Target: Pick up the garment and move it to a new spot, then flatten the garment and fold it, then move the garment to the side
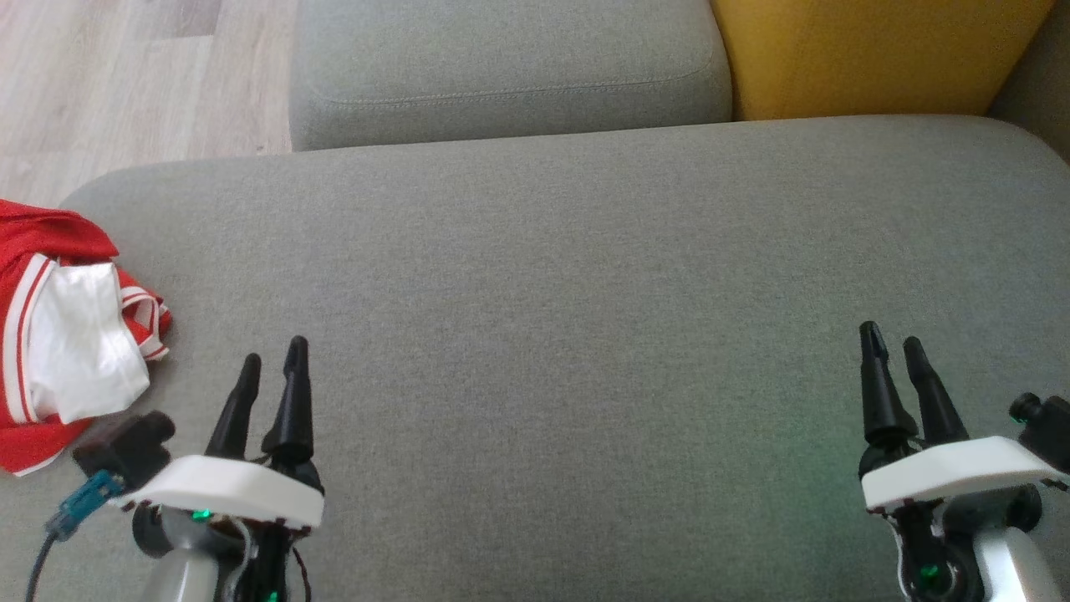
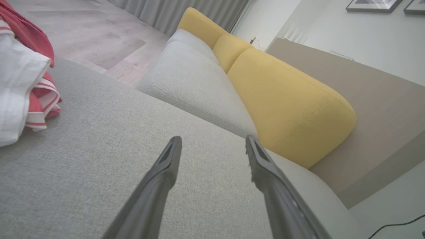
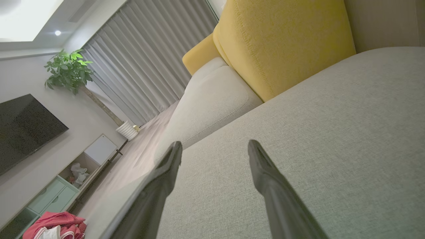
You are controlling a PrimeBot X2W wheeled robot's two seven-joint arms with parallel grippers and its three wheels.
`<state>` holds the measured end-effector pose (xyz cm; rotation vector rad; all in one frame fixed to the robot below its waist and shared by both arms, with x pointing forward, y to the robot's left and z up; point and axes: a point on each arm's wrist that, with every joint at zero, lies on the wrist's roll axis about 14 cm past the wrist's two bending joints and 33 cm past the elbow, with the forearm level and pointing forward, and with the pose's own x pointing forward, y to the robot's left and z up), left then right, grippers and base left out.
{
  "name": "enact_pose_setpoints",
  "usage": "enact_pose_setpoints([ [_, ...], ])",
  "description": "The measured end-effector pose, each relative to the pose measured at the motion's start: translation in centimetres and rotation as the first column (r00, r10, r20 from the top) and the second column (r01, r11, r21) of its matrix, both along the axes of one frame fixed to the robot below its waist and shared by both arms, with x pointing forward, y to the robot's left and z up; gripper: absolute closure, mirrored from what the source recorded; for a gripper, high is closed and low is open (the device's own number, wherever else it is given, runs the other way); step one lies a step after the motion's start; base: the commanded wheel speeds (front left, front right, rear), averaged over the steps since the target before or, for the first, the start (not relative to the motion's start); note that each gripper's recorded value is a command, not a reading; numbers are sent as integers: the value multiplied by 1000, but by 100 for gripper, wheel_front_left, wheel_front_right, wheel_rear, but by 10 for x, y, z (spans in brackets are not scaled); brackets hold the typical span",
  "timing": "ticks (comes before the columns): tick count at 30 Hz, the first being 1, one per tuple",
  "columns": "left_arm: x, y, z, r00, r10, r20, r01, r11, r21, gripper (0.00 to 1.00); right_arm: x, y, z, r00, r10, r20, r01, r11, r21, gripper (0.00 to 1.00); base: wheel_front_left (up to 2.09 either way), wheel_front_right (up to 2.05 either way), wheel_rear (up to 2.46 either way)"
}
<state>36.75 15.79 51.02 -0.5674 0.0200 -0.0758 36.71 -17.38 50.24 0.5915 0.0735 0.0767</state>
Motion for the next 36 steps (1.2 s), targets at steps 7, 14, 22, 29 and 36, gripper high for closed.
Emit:
enact_pose_setpoints([
  [7, -1, -3, 1, 1000, -14, 15, 12, 993, 114, 0, -1, 3, -1, 1000, 13, 4, -13, 996, -92, 0, 0, 0, 0],
  [14, -2, -8, 1, 999, -32, 31, 26, 979, 201, 0, -2, 4, -2, 1000, 22, 8, -20, 986, -168, 0, 0, 0, 0],
  [22, -4, -14, 2, 997, -46, 56, 27, 954, 300, 0, -2, 7, -3, 999, 37, 9, -33, 964, -262, 0, 0, 0, 0],
  [29, -7, -17, 3, 995, -67, 75, 32, 918, 395, 0, -7, 11, -10, 998, 55, -8, -54, 939, -341, 0, 0, 0, 0],
  [36, -10, -25, 3, 990, -100, 95, 44, 883, 467, 0, -5, 16, -7, 997, 74, 7, -65, 911, -406, 0, 0, 0, 0],
])
